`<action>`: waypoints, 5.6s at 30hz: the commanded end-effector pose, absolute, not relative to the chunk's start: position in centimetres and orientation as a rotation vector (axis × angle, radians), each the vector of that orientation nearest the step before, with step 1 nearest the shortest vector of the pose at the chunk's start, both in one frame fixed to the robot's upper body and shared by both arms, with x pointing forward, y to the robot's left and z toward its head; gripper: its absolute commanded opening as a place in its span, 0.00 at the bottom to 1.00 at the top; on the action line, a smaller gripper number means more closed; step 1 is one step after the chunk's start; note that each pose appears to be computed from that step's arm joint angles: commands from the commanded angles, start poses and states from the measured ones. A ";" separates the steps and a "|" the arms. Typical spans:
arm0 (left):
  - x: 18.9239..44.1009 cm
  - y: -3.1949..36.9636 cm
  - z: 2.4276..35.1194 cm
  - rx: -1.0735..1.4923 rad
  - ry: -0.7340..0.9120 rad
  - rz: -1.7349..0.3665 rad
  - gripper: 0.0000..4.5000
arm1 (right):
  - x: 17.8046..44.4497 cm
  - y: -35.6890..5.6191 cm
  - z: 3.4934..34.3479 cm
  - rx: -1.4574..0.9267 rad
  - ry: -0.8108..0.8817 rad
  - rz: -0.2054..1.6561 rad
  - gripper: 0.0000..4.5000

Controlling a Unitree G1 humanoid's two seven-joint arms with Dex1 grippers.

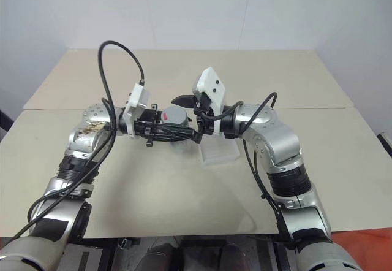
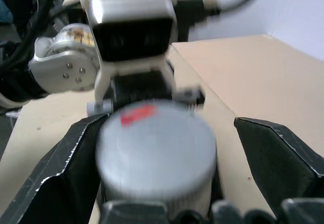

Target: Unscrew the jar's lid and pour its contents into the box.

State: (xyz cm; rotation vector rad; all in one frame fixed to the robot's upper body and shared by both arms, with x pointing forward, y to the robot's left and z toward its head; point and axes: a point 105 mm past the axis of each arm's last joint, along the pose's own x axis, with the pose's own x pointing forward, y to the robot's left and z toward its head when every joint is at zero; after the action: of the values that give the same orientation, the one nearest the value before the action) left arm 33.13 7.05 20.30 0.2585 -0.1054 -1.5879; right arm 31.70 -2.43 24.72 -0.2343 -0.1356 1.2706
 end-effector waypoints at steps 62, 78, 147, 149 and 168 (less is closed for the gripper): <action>34.6 8.3 21.6 0.315 -0.165 -1.539 0.46 | 31.6 -6.8 28.1 -0.362 -0.329 1.354 1.00; 35.0 7.0 22.8 0.283 -0.234 -1.522 0.46 | 31.3 -3.7 27.2 -0.258 -0.258 1.147 1.00; 35.3 6.1 23.3 0.310 -0.286 -1.504 0.46 | 33.5 -3.4 27.9 -0.257 -0.260 1.115 1.00; 35.2 6.1 23.3 0.310 -0.285 -1.504 0.46 | 33.9 -3.8 28.0 -0.255 -0.255 1.089 1.00; 35.3 6.5 23.5 0.286 -0.243 -1.503 0.46 | 32.9 -3.7 27.1 -0.268 -0.244 1.122 1.00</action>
State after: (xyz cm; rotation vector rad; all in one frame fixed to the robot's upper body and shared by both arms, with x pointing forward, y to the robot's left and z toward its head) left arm 35.65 6.84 21.17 0.2547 -0.1673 -1.4893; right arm 33.22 -3.54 26.03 -0.2482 -0.1999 1.1335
